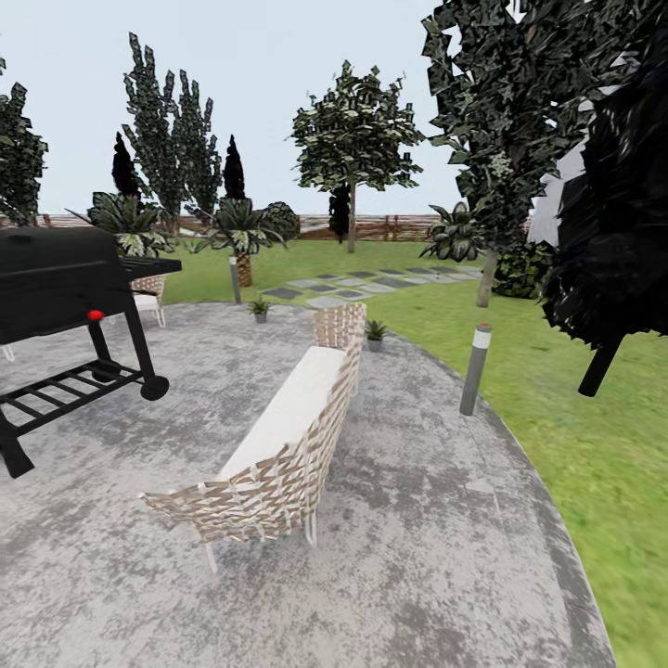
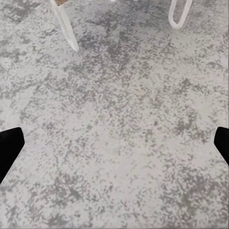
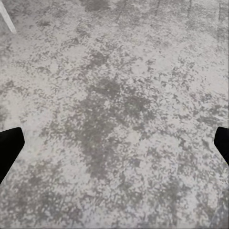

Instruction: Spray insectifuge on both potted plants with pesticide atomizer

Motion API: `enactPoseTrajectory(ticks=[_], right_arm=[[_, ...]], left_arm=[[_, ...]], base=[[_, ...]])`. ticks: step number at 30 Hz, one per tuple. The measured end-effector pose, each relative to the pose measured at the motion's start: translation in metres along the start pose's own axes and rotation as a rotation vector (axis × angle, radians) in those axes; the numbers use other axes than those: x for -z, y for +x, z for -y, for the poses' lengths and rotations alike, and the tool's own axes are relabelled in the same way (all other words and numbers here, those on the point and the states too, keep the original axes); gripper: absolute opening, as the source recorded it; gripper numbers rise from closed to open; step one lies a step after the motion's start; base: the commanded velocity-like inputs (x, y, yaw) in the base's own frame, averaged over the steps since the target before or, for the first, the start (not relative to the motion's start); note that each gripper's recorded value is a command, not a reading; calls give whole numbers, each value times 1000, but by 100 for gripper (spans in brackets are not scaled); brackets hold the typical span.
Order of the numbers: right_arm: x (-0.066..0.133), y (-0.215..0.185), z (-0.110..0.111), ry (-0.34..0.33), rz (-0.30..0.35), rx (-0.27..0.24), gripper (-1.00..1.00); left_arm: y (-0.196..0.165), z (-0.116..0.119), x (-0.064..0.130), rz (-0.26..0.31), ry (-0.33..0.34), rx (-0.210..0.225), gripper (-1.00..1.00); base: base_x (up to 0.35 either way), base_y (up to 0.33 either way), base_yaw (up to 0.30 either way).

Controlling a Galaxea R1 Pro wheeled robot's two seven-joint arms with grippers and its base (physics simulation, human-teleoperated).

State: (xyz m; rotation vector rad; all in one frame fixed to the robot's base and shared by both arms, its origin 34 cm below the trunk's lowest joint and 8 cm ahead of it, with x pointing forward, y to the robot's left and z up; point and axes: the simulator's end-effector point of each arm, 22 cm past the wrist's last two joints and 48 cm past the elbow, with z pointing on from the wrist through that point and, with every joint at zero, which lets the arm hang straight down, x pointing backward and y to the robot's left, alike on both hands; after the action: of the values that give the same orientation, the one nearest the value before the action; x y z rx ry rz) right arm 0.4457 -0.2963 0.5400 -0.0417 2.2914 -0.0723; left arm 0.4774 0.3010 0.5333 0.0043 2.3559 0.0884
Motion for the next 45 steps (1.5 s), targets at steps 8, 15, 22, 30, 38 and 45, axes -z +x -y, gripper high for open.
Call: enactPoseTrajectory(ticks=[8, 15, 22, 30, 38, 45], right_arm=[[-1, -4, 2, 5, 8, -4, 100], [-1, -6, 4, 11, 12, -8, 100], [-1, -4, 3, 9, 9, -8, 100], [-1, -5, 3, 8, 10, -7, 100], [-1, -5, 3, 9, 10, -6, 100], [-1, -5, 4, 11, 11, -7, 100]], left_arm=[[0, 0, 0, 0, 0, 0, 100], [0, -1, 0, -1, -1, -1, 100], [0, 0, 0, -2, 0, 0, 100], [0, 0, 0, -1, 0, 0, 100], [0, 0, 0, -1, 0, 0, 100], [0, 0, 0, -1, 0, 0, 100]], base=[[0, 332, 0], [0, 332, 0], [0, 332, 0], [0, 331, 0], [0, 331, 0], [0, 331, 0]])
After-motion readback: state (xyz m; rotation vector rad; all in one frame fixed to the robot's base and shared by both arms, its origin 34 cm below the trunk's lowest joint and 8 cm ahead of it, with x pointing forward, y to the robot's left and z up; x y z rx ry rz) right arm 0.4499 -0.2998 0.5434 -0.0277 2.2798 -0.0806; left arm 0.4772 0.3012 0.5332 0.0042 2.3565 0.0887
